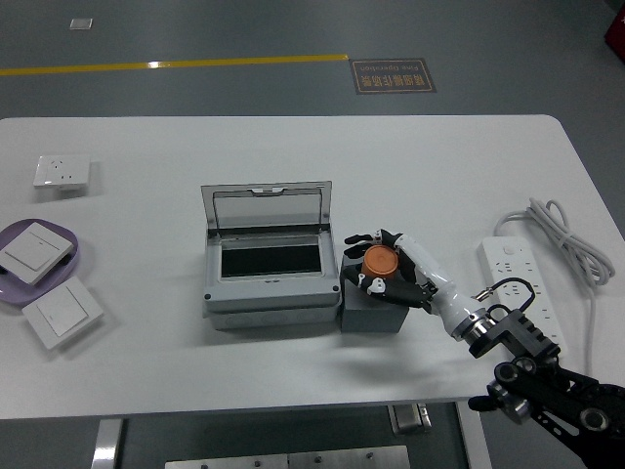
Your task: Pick up the cylinder from the cube,place it in the box,flap close box
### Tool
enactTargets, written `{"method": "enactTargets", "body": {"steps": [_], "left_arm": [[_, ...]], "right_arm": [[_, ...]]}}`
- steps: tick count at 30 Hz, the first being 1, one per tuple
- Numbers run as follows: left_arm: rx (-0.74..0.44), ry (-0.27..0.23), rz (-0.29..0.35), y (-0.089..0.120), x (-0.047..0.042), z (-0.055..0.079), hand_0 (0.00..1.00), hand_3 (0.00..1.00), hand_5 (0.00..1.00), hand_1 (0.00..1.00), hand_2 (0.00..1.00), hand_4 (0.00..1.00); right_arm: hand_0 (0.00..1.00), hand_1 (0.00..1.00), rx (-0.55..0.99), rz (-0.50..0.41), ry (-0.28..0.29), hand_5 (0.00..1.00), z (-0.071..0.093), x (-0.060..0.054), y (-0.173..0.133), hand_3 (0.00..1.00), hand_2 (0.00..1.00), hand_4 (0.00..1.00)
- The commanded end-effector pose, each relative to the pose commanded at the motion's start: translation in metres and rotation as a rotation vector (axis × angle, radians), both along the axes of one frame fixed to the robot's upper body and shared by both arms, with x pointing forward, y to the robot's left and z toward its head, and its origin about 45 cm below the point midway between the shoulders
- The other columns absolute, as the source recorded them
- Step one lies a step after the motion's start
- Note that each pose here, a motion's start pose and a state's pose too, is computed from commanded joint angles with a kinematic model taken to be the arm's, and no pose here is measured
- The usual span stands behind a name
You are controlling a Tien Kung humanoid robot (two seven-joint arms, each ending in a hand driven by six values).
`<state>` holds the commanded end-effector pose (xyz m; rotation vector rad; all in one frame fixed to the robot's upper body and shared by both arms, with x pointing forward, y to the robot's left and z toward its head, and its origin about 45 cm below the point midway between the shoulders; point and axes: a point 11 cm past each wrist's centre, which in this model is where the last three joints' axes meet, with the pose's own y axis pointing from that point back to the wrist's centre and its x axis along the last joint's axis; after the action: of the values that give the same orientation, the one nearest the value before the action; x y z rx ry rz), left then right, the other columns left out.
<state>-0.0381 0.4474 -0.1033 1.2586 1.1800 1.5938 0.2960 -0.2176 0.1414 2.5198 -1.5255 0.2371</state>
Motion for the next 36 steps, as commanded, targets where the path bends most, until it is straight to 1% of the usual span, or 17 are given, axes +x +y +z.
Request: {"method": "enactTargets", "body": {"steps": [6,7,12,13,18,19,24,25,29,30,31,33,36], "left_arm": [[-0.001,-0.001,0.001,0.0,0.0002,0.0,0.577,0.627,0.215,0.631,0.609,0.695],[-0.001,-0.001,0.001,0.0,0.0003,0.0,0.577,0.626,0.213,0.631,0.609,0.694],[-0.001,-0.003,0.001,0.0,0.0008,0.0,0.577,0.626,0.213,0.631,0.609,0.694],[-0.002,-0.004,0.001,0.0,0.0009,0.0,0.576,0.626,0.214,0.631,0.609,0.694],[-0.002,-0.007,0.002,-0.001,0.002,0.0,0.576,0.626,0.214,0.631,0.609,0.694],[-0.002,-0.008,0.002,-0.001,0.0022,0.0,0.576,0.625,0.215,0.63,0.609,0.695],[-0.003,-0.01,0.005,-0.001,0.0017,0.0,0.576,0.625,0.215,0.63,0.609,0.695],[-0.004,-0.009,0.005,-0.001,0.0013,0.0,0.576,0.626,0.212,0.63,0.61,0.694],[-0.005,-0.009,0.006,-0.002,0.0013,-0.001,0.576,0.626,0.212,0.63,0.61,0.694],[-0.005,-0.01,0.006,-0.002,0.0014,-0.001,0.576,0.626,0.212,0.63,0.61,0.694],[-0.005,-0.01,0.006,-0.001,0.0015,-0.001,0.578,0.626,0.215,0.629,0.609,0.696],[-0.003,-0.01,0.006,-0.001,0.0017,0.0,0.578,0.626,0.215,0.629,0.609,0.696],[-0.002,-0.01,0.006,0.0,0.0017,0.0,0.578,0.626,0.215,0.629,0.609,0.696]], "right_arm": [[0.586,0.636,0.0,-0.007,0.003,0.123,-0.001,0.0,-0.001,0.638,0.579,0.572],[0.67,0.641,-0.001,-0.008,0.003,0.019,-0.001,0.0,-0.001,0.64,0.577,0.294],[0.67,0.641,-0.005,-0.011,0.001,0.019,0.0,0.0,0.0,0.64,0.577,0.294],[0.673,0.628,-0.007,-0.012,-0.001,0.002,0.0,0.0,0.0,0.57,0.533,0.199],[0.673,0.628,-0.018,-0.021,-0.022,0.002,0.005,0.0,0.001,0.57,0.533,0.199],[0.551,0.592,-0.02,-0.024,-0.03,0.002,0.007,0.0,0.001,0.512,0.506,0.053],[0.551,0.592,-0.002,-0.066,-0.096,0.002,0.025,0.005,0.003,0.512,0.506,0.053],[0.496,0.531,0.015,-0.074,-0.111,0.002,0.031,0.006,0.004,0.408,0.459,0.055],[0.496,0.531,0.078,-0.084,-0.164,0.002,0.057,0.009,0.014,0.408,0.459,0.055],[0.496,0.531,0.09,-0.079,-0.175,0.002,0.063,0.01,0.017,0.408,0.459,0.055],[0.486,0.479,0.102,-0.071,-0.187,0.002,0.07,0.01,0.021,0.361,0.42,0.096],[0.486,0.479,0.121,-0.041,-0.211,0.002,0.085,0.011,0.033,0.361,0.42,0.096],[0.486,0.479,0.135,0.016,-0.236,0.002,0.1,0.011,0.053,0.361,0.42,0.096]]}}
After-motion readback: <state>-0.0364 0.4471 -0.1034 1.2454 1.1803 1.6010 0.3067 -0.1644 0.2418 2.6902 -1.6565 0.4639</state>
